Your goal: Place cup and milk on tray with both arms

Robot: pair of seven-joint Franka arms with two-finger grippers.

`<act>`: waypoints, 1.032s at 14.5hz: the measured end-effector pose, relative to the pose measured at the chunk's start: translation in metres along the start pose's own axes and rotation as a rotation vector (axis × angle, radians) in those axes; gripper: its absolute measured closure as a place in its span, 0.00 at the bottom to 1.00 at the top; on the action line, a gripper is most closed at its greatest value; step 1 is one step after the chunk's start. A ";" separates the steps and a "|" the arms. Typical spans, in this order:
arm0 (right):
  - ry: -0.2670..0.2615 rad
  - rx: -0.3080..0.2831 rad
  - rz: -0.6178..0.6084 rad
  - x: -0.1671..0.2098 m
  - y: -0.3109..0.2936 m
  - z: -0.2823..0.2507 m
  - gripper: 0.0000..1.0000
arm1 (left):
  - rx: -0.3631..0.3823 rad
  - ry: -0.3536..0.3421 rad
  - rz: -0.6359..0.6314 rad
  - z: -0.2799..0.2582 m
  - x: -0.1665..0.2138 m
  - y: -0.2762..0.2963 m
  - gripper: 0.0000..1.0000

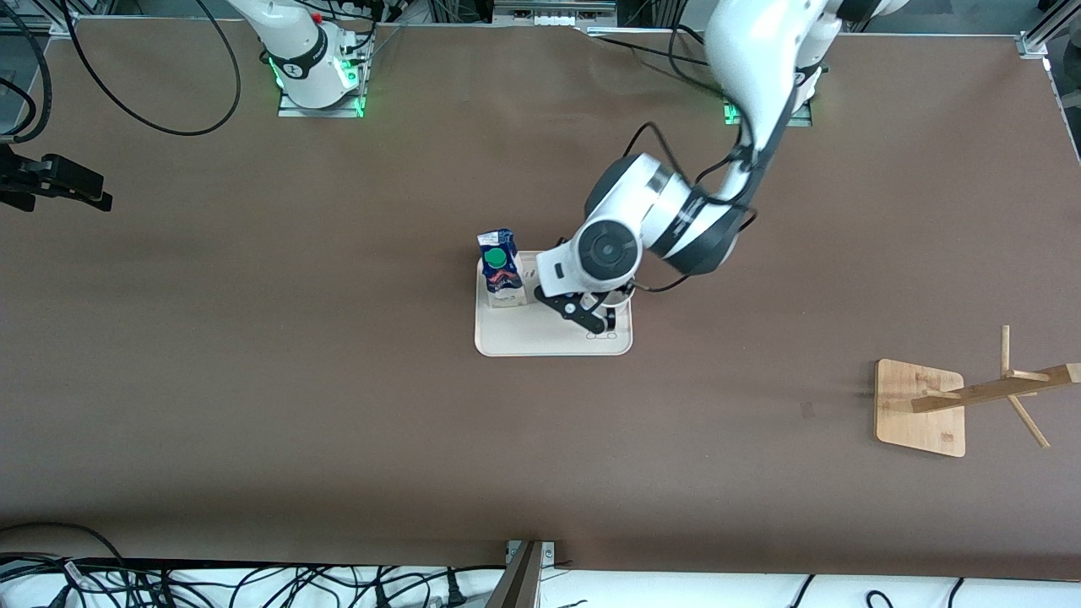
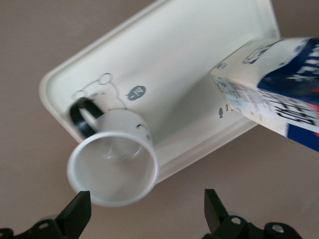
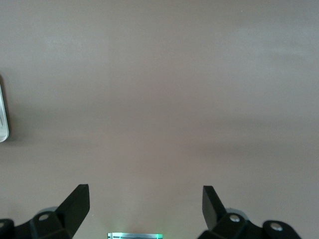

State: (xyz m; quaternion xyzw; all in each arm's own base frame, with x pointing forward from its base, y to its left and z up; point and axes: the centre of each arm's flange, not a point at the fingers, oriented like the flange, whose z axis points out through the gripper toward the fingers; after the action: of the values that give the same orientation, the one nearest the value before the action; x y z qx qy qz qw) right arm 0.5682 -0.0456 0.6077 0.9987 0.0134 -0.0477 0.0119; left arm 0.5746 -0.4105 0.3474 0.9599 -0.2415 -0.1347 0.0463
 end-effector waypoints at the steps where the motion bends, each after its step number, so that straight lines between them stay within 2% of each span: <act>1: 0.000 0.000 0.000 0.000 0.000 0.000 0.00 | -0.006 0.042 -0.025 -0.040 -0.011 -0.018 0.00; 4: 0.000 0.000 -0.001 0.000 0.000 0.000 0.00 | -0.040 0.172 -0.163 -0.152 -0.064 -0.116 0.00; 7: 0.000 0.000 -0.001 0.000 0.000 0.000 0.00 | -0.041 0.216 -0.304 -0.221 -0.144 -0.223 0.00; 10: 0.000 0.000 -0.001 0.000 0.000 0.000 0.00 | 0.052 0.236 -0.405 -0.259 -0.212 -0.277 0.00; 13: 0.000 0.000 -0.002 0.000 0.000 0.000 0.00 | 0.060 0.250 -0.479 -0.271 -0.261 -0.298 0.00; 15: 0.000 0.000 -0.003 0.000 -0.001 0.000 0.00 | 0.052 0.248 -0.513 -0.268 -0.276 -0.309 0.00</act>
State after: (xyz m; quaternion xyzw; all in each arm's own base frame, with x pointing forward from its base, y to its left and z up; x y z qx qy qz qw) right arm 0.5683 -0.0450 0.6076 0.9987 0.0151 -0.0478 0.0118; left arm 0.5557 -0.0012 0.6224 0.9996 0.0133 -0.0173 0.0152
